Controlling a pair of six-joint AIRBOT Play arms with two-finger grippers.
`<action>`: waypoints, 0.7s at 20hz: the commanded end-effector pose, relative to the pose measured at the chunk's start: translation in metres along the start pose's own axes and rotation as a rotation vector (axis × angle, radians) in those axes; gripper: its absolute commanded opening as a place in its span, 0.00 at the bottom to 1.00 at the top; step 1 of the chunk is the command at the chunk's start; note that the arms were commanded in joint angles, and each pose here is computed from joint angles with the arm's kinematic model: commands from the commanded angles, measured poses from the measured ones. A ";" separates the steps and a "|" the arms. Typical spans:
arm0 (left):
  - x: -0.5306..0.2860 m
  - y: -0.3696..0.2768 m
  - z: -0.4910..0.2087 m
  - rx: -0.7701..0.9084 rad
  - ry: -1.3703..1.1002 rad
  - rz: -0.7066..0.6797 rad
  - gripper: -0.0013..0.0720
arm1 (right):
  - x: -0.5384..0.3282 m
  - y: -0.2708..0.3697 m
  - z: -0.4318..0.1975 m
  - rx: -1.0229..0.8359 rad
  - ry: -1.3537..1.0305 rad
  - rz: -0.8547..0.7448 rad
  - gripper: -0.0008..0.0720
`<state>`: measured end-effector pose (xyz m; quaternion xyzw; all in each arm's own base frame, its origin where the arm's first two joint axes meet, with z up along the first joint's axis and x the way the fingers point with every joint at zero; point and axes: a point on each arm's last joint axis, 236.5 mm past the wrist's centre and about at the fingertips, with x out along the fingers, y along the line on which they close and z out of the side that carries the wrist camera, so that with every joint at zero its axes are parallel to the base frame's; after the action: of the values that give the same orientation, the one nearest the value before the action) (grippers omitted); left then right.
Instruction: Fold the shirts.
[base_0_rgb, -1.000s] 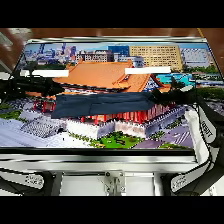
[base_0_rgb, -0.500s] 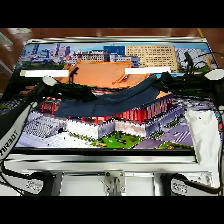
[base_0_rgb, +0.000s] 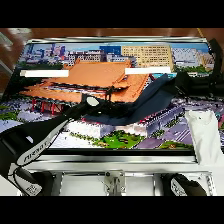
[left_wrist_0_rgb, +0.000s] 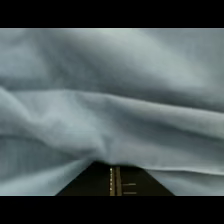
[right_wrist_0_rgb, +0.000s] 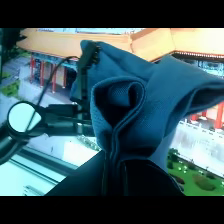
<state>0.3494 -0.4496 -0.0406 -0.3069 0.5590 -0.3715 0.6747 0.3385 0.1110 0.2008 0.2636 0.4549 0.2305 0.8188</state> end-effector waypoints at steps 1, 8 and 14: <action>0.016 -0.017 0.006 -0.056 -0.056 -0.051 0.07 | -0.011 0.000 -0.008 0.001 -0.002 -0.040 0.12; -0.233 -0.003 0.170 0.154 -0.514 0.091 0.06 | 0.120 0.078 0.001 -0.188 -0.028 0.113 0.12; -0.483 -0.045 0.156 0.283 -0.874 0.223 0.07 | 0.310 0.114 -0.066 -0.123 -0.048 0.150 0.12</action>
<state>0.4869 -0.1349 0.2214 -0.3114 0.2492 -0.2443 0.8839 0.4035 0.3365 0.1026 0.2171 0.4229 0.3290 0.8159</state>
